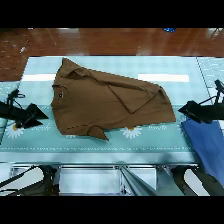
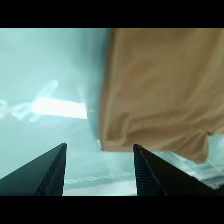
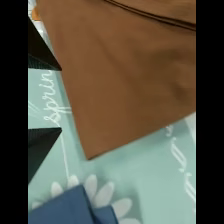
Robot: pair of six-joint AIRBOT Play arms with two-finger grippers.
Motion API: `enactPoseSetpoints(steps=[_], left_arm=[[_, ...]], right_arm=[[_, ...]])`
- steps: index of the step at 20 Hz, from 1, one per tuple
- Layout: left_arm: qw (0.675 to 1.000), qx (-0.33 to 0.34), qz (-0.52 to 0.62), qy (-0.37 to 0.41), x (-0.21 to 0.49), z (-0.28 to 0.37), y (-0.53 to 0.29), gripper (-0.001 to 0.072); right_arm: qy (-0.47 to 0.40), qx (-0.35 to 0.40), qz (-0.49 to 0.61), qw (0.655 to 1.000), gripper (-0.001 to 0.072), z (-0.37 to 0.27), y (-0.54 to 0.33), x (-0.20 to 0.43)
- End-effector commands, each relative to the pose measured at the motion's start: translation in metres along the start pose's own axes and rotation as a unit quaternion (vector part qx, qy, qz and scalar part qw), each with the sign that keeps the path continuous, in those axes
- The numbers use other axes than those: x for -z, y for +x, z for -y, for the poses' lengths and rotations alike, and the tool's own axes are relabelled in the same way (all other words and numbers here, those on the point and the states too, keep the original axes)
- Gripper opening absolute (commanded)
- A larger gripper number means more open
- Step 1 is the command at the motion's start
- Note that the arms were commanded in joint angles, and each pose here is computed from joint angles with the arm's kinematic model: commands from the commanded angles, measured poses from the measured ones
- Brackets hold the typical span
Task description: Fold the shirts.
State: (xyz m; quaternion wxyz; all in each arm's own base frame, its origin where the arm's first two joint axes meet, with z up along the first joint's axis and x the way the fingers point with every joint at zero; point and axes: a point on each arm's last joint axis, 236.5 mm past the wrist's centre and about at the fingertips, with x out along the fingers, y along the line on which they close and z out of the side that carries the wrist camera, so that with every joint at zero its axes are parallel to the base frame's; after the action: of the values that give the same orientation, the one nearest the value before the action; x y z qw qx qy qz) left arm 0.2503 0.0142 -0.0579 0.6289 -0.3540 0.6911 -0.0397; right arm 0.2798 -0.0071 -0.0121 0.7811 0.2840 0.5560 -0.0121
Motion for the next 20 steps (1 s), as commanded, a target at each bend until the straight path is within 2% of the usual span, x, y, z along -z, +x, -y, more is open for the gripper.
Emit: enactPoseSetpoints(steps=[1, 6, 10, 11, 12, 13, 17, 20], left_arm=[[0.999, 0.029, -0.024, -0.028, 0.029, -0.004, 0.032, 0.0506], [0.997, 0.05, 0.014, -0.056, 0.029, 0.007, 0.079, 0.0506], [0.997, 0.037, 0.057, -0.029, 0.014, 0.022, 0.099, 0.0497], [0.997, 0.04, 0.062, -0.022, 0.011, 0.029, 0.1, 0.036], [0.997, 0.042, 0.062, -0.015, 0.01, 0.035, 0.1, 0.0114], [0.997, 0.043, 0.062, -0.005, 0.009, 0.039, 0.099, 0.0024], [0.998, 0.051, 0.047, 0.011, 0.013, 0.049, 0.095, 0.0025], [0.998, 0.052, 0.042, 0.012, 0.015, 0.05, 0.095, 0.0025]], right_arm=[[0.004, -0.031, -0.004, 1.0, 0.0416, -0.011, 0.002, 0.024], [0.01, -0.044, -0.004, 0.999, 0.0415, -0.017, 0.002, 0.024], [0.014, -0.052, -0.005, 0.999, 0.0415, -0.021, 0.001, 0.025], [0.014, -0.052, -0.006, 0.999, 0.0415, -0.021, 0.001, 0.025], [0.013, -0.051, -0.005, 0.999, 0.0415, -0.02, 0.001, 0.025], [0.013, -0.047, -0.003, 0.999, 0.0415, -0.018, 0.001, 0.024], [0.061, 0.066, 0.028, 0.996, 0.0415, 0.055, -0.007, 0.009], [0.1, 0.051, -0.007, 0.994, 0.0415, 0.068, 0.006, 0.015]])
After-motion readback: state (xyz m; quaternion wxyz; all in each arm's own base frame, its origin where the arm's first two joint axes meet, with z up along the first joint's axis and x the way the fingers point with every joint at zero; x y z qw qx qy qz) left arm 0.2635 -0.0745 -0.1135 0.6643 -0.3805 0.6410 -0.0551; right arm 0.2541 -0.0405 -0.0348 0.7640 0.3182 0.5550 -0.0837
